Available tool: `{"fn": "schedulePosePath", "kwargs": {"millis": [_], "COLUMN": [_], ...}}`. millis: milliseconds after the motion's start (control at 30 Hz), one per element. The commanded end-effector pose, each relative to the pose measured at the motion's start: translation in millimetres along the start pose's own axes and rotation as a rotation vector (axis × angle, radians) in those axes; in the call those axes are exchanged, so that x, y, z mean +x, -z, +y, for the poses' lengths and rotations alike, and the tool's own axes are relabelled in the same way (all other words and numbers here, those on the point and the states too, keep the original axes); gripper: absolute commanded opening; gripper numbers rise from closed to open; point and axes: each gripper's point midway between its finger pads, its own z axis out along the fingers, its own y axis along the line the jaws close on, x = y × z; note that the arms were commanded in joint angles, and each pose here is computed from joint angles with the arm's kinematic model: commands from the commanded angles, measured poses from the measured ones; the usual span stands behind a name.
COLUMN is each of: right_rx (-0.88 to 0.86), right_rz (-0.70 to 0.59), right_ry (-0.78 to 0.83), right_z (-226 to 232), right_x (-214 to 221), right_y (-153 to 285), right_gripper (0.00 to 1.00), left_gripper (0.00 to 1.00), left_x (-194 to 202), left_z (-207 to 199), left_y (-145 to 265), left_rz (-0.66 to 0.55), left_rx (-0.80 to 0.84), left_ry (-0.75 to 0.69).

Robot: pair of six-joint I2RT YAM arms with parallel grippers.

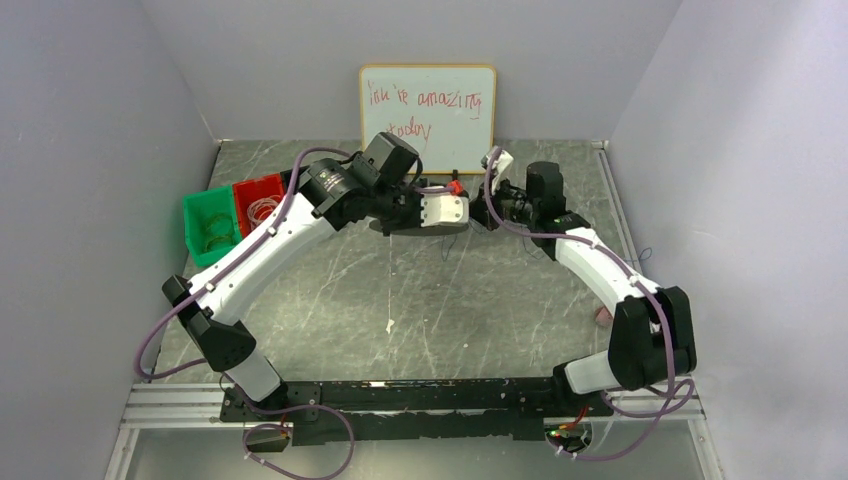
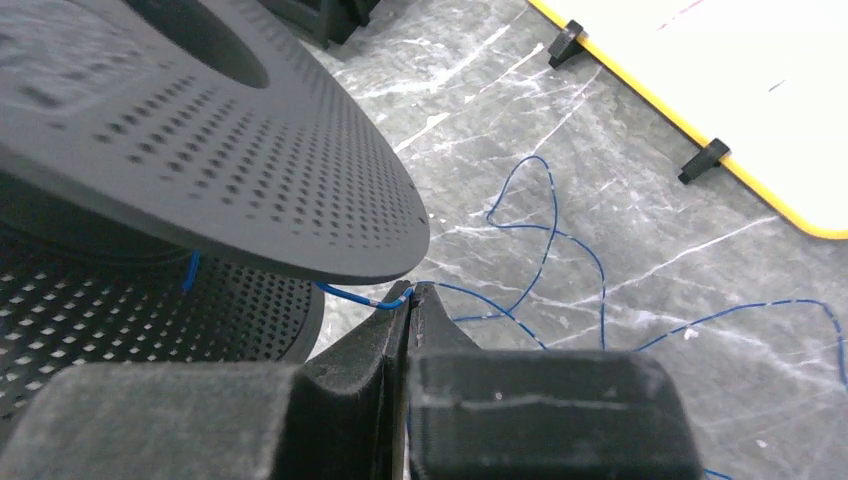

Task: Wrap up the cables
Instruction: Place the cable on the cable reel.

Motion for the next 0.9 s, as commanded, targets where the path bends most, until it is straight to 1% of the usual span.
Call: {"fn": "schedulePosePath", "kwargs": {"millis": [0, 167, 267, 333, 467, 600, 767, 867], "right_rx": [-0.064, -0.12, -0.101, -0.121, -0.194, -0.183, -0.199, -0.162], "right_rz": [0.046, 0.112, 0.125, 0.115, 0.099, 0.094, 0.17, 0.153], "right_ry": [0.219, 0.309, 0.306, 0.283, 0.195, 0.065, -0.106, -0.157], "right_z": [11.9, 22.3, 20.4, 24.5, 39.3, 36.2, 34.5, 30.0], "right_x": [-11.1, 2.4, 2.7, -2.4, -20.3, -34.2, -34.5, -36.3], "right_y": [16.4, 28.1, 33.7, 39.6, 51.3, 58.5, 56.7, 53.3], "right_gripper": [0.02, 0.02, 0.02, 0.02, 0.02, 0.02, 0.0, 0.0], "left_gripper": [0.03, 0.02, 0.03, 0.03, 0.03, 0.03, 0.02, 0.02], "left_x": [-17.3, -15.3, -10.0, -1.8, 14.4, 24.2, 17.9, 11.6], "left_z": [4.5, 6.2, 5.0, 1.8, 3.9, 14.8, 25.5, 33.9], "left_y": [17.8, 16.9, 17.2, 15.6, 14.0, 13.7, 11.7, 10.0], "left_rz": [-0.078, -0.066, -0.044, -0.014, 0.05, 0.118, 0.142, 0.15], "left_rx": [-0.025, -0.03, -0.025, -0.01, -0.033, -0.1, -0.158, -0.21], "left_ry": [-0.058, -0.077, -0.108, -0.147, -0.206, -0.278, -0.344, -0.366]}}
